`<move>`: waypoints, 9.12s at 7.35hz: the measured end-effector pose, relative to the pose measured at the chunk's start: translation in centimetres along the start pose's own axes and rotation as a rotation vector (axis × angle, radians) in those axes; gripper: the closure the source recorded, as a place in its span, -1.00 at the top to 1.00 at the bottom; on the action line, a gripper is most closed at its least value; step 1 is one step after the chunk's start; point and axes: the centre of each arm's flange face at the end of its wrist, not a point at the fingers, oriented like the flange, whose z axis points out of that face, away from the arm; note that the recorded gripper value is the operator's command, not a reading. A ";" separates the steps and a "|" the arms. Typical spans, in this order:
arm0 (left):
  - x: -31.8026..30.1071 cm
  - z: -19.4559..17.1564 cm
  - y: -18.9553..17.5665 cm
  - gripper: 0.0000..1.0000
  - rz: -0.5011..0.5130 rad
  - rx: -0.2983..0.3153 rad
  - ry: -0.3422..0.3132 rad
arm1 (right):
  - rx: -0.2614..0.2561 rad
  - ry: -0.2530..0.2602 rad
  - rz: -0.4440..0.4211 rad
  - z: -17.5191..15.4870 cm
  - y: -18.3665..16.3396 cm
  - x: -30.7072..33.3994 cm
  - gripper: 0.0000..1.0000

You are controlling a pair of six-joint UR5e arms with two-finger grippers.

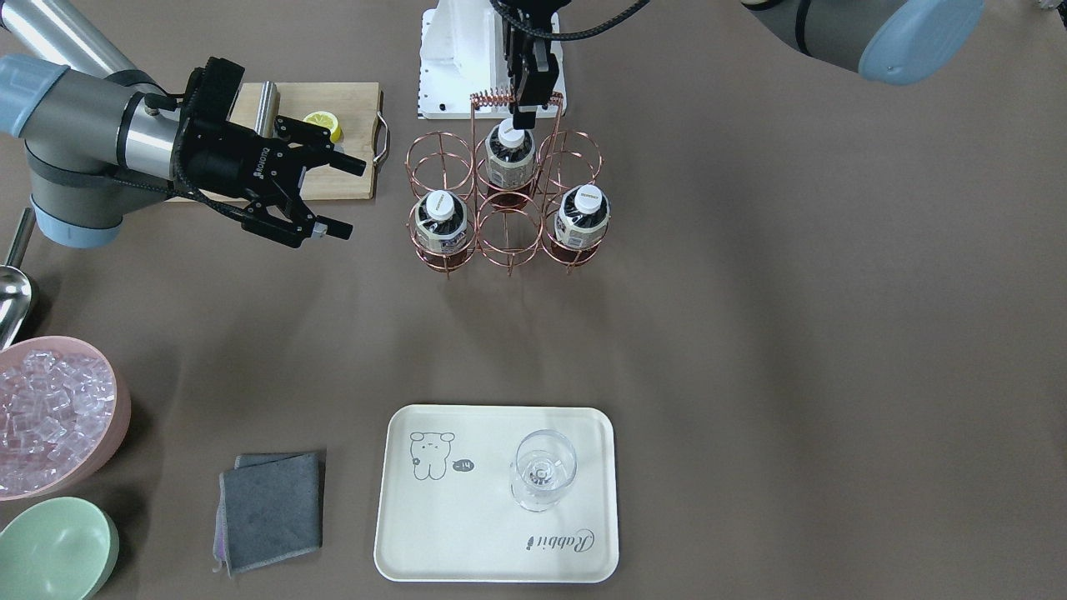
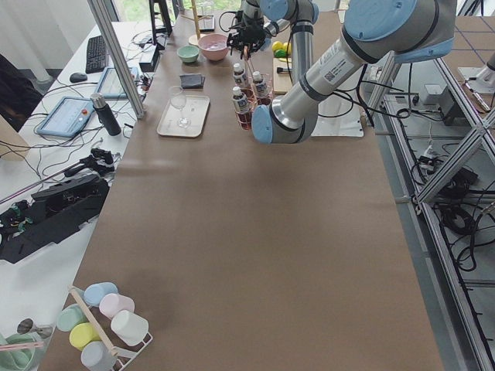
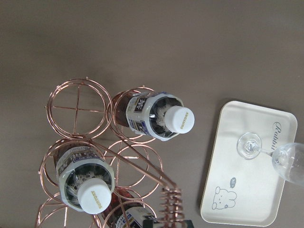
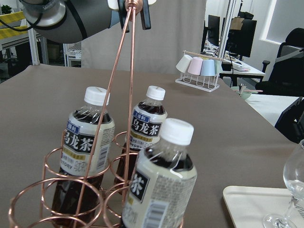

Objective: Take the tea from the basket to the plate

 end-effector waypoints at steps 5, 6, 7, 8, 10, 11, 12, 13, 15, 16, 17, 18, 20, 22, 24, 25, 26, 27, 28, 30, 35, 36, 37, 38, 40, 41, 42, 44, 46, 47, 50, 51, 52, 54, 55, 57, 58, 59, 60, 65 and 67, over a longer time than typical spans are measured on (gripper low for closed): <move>1.1 4.1 0.7 -1.00 0.032 0.010 0.015 | -0.004 -0.001 0.002 0.2 0.2 0.0 0.99; 1.1 4.6 0.6 -1.00 0.034 0.004 0.016 | -0.005 -0.001 0.003 0.2 0.3 0.0 0.99; 1.1 4.8 0.6 -1.00 0.034 0.000 0.017 | -0.006 -0.001 0.005 0.3 0.4 0.0 0.99; 1.0 4.8 0.6 -1.00 0.034 -0.003 0.018 | -0.006 0.000 0.006 0.4 0.5 -0.1 0.99; 1.0 4.6 0.4 -1.00 0.036 -0.007 0.021 | -0.005 0.006 0.011 0.7 0.7 -0.3 0.99; 1.0 4.5 0.3 -1.00 0.037 -0.008 0.022 | -0.003 0.016 0.016 1.0 0.8 -0.4 0.99; 1.0 4.7 0.2 -1.00 0.036 -0.005 0.021 | -0.004 0.029 0.025 1.6 1.2 -0.5 0.99; 1.0 4.8 0.1 -1.00 0.035 -0.003 0.021 | -0.007 0.039 0.033 2.4 1.5 -0.4 0.99; 1.0 4.9 0.1 -1.00 0.035 -0.002 0.020 | -0.008 0.061 0.058 3.5 1.7 0.4 0.99; 1.0 5.0 0.0 -1.00 0.034 0.000 0.019 | -0.009 0.069 0.064 3.7 1.6 0.9 0.99; 1.0 5.1 0.0 -1.00 0.034 0.001 0.019 | -0.009 0.076 0.070 4.1 1.5 1.4 0.99; 1.0 5.1 0.0 -1.00 0.034 0.000 0.018 | -0.006 0.079 0.077 4.7 1.3 1.9 0.99; 1.0 5.1 0.0 -1.00 0.036 0.001 0.019 | 0.003 0.088 0.101 6.2 0.6 2.8 0.99; 1.1 5.2 0.0 -1.00 0.038 0.003 0.018 | 0.005 0.089 0.112 7.5 0.2 2.9 0.97; 1.1 5.3 0.0 -1.00 0.039 0.005 0.018 | 0.012 0.085 0.132 9.0 0.2 1.8 0.81; 1.1 5.4 -0.1 -1.00 0.039 0.006 0.017 | 0.014 0.084 0.142 9.6 0.3 1.2 0.58; 1.1 5.5 -0.2 -1.00 0.039 0.004 0.018 | 0.016 0.081 0.151 10.0 0.4 0.8 0.16; 1.1 5.5 -0.2 -1.00 0.040 0.003 0.019 | 0.018 0.079 0.157 10.4 0.5 0.3 -0.48; 1.1 5.5 -0.2 -1.00 0.040 0.002 0.019 | 0.021 0.076 0.165 10.7 0.5 0.0 -0.99; 1.2 5.5 -0.3 -1.00 0.040 0.004 0.021 | 0.025 0.072 0.177 10.8 0.4 -0.3 -1.00; 1.3 5.6 -0.4 -1.00 0.039 0.006 0.022 | 0.052 0.088 0.151 9.2 -1.3 0.9 -1.00; 1.3 5.7 -0.5 -1.00 0.039 0.007 0.022 | 0.067 0.094 0.146 8.7 -2.4 1.1 -1.00; 1.3 5.7 -0.5 -1.00 0.038 0.008 0.022 | 0.083 0.099 0.154 8.2 -3.7 1.2 -1.00; 1.3 5.7 -0.5 -1.00 0.037 0.008 0.022 | 0.097 0.107 0.163 7.6 -5.2 1.5 -1.00; 1.3 5.6 -0.5 -1.00 0.038 0.006 0.022 | 0.131 0.137 0.197 5.4 -8.7 2.7 -1.00; 1.3 5.5 -0.5 -1.00 0.038 0.005 0.023 | 0.147 0.157 0.214 3.9 -10.1 3.6 -1.00; 1.3 5.4 -0.5 -1.00 0.038 0.003 0.023 | 0.157 0.180 0.225 2.5 -11.0 4.6 -1.00; 1.6 4.2 -1.1 -1.00 0.034 -0.006 0.033 | 0.150 0.242 0.229 0.2 -10.9 7.3 -1.00; 3.8 1.7 -5.0 -1.00 0.053 0.005 0.060 | 0.122 0.354 0.241 0.0 -9.3 12.3 -1.00; 5.5 0.9 -8.9 -1.00 0.060 0.015 0.057 | 0.101 0.422 0.251 0.7 -7.9 15.2 -1.00; 14.7 -1.0 -23.1 -1.00 0.104 0.084 0.029 | 0.038 0.568 0.281 4.7 -4.3 20.8 -1.00; 18.8 -1.1 -27.9 -1.00 0.121 0.129 0.032 | 0.027 0.600 0.284 6.5 -3.2 21.3 -1.00; 23.8 -0.6 -33.1 -1.00 0.127 0.168 0.040 | 0.030 0.620 0.286 8.5 -2.2 21.0 -1.00; 33.7 1.8 -45.0 -1.00 0.115 0.217 0.062 | 0.065 0.675 0.290 12.6 -0.9 18.8 -1.00; 37.6 3.8 -51.4 -1.00 0.106 0.235 0.084 | 0.078 0.690 0.291 13.7 -0.5 18.0 -1.00; 41.9 6.5 -62.2 -1.00 0.087 0.273 0.154 | 0.112 0.704 0.290 15.0 0.8 16.5 -1.00; 42.6 6.8 -64.9 -1.00 0.080 0.303 0.184 | 0.121 0.704 0.291 15.4 1.3 16.0 -1.00; 43.0 6.7 -65.9 -1.00 0.078 0.316 0.204 | 0.122 0.700 0.293 15.8 1.7 15.5 -1.00; 43.2 6.5 -66.0 -1.00 0.077 0.319 0.216 | 0.123 0.697 0.295 16.1 1.9 15.1 -1.00; 42.9 4.8 -61.4 -1.00 0.035 0.296 0.238 | 0.135 0.689 0.301 16.9 2.7 13.8 -1.00; 42.3 6.1 -59.3 0.94 0.028 0.284 0.229 | 0.137 0.686 0.302 16.8 2.8 13.6 -1.00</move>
